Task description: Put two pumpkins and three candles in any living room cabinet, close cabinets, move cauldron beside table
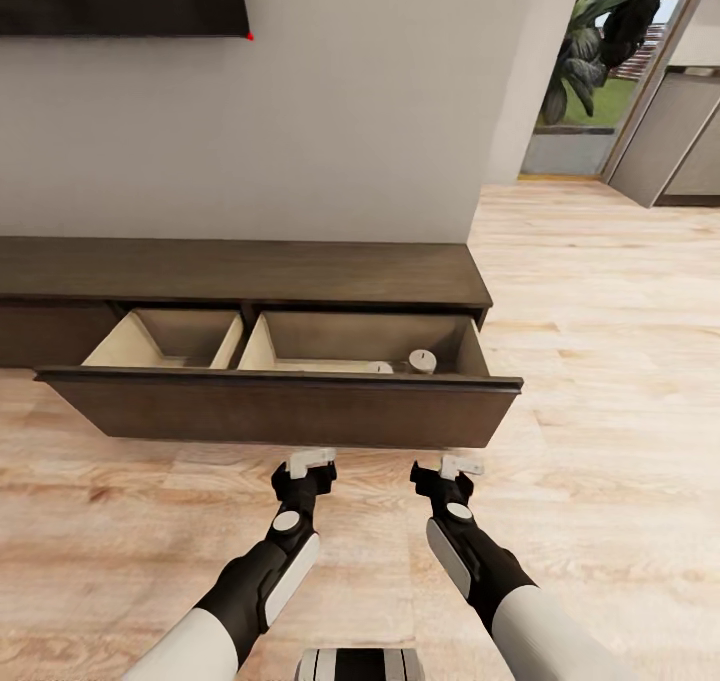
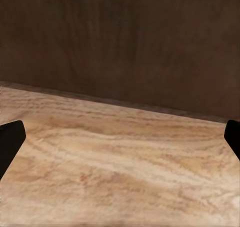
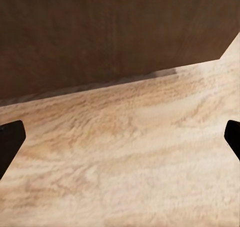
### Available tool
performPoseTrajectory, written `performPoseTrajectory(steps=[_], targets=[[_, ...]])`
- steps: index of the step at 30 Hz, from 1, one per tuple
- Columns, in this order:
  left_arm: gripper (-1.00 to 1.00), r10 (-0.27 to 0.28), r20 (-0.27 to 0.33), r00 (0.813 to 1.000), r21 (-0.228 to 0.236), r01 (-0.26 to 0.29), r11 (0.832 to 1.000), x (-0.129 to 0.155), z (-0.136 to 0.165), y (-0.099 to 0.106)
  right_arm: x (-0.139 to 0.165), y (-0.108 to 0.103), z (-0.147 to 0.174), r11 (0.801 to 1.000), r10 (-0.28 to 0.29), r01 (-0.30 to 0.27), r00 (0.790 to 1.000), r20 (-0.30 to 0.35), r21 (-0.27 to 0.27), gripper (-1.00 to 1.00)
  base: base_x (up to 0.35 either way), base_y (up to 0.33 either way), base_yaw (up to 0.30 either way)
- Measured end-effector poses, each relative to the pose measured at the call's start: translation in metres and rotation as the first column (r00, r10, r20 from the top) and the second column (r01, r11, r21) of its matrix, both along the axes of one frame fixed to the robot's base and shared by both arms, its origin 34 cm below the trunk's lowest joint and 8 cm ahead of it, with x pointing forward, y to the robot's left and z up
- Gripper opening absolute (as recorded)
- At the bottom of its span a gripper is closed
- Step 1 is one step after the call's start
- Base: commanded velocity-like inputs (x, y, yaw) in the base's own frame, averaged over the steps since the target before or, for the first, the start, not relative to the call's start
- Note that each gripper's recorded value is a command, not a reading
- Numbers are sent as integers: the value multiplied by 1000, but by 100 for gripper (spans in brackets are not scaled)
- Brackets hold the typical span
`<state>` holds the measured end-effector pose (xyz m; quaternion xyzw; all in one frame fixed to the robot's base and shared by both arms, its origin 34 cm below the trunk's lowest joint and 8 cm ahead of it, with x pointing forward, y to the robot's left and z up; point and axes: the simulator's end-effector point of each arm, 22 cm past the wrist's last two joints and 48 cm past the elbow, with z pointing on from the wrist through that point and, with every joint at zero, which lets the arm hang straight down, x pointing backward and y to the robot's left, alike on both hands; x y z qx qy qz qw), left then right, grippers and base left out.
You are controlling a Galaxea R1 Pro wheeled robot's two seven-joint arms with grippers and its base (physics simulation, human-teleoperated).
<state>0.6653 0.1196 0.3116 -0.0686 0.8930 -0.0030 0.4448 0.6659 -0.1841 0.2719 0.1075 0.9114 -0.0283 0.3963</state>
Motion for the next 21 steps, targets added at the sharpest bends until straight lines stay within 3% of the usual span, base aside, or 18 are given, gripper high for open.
performPoseTrajectory(steps=[11, 21], targets=[[100, -2, 0, 1000, -1, 2, 1000, 0, 0, -2, 1, 1, 2, 1000, 6, -6, 1000, 7, -5, 100, 59, 37, 0], [100, -1, -4, 1000, 1, 1, 1000, -1, 0, -1, 2, 0, 2, 1000, 5, -5, 1000, 8, -3, 100, 166, 28, 0]])
